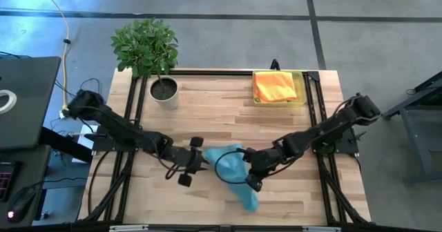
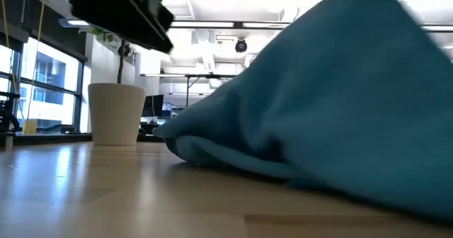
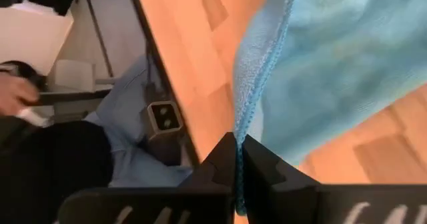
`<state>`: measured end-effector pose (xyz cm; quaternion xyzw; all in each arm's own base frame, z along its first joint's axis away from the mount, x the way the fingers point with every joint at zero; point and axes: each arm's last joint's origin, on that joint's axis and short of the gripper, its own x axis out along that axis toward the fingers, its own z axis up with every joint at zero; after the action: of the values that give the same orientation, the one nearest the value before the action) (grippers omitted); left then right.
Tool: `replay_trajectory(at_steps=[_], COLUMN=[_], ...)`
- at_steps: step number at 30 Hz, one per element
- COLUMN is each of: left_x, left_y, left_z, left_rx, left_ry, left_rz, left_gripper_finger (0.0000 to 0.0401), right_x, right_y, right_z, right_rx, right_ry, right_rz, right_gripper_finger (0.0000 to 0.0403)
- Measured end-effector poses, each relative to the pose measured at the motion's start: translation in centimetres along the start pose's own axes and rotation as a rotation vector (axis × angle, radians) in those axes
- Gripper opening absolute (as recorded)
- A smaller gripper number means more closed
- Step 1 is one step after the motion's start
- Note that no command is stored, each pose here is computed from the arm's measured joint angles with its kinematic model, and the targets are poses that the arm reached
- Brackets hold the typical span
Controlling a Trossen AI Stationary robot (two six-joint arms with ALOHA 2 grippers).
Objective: Fold microfiber towels
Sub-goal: Fold the blue microfiber towel
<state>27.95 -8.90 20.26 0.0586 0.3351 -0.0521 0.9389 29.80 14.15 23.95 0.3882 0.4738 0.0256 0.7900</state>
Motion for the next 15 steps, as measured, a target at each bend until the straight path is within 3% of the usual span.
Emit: replay_trajectory(at_steps=[8,12,15], left_x=[4.4,6.4,7.4], left_y=[1.5,2.2,2.5], left_z=[-1.2,-2.3,-3.2], left_rx=[0.032,0.017,-0.013], left_ry=[0.012,0.040,0.088], left_rz=[0.025,0.052,0.001], left_gripper_finger=[0.0136,0.0142,0.0142], right_x=[-1.8,-1.8,-1.8], right_y=[0.7,0.6,0.4], right_z=[-0.4,-0.4,-0.5], right_rx=[0.017,0.015,0.014], right_ry=[0.011,0.012,0.023], right_rz=[0.049,0.044,0.028], right_gripper_finger=[0.0000,0.0000,0.0000])
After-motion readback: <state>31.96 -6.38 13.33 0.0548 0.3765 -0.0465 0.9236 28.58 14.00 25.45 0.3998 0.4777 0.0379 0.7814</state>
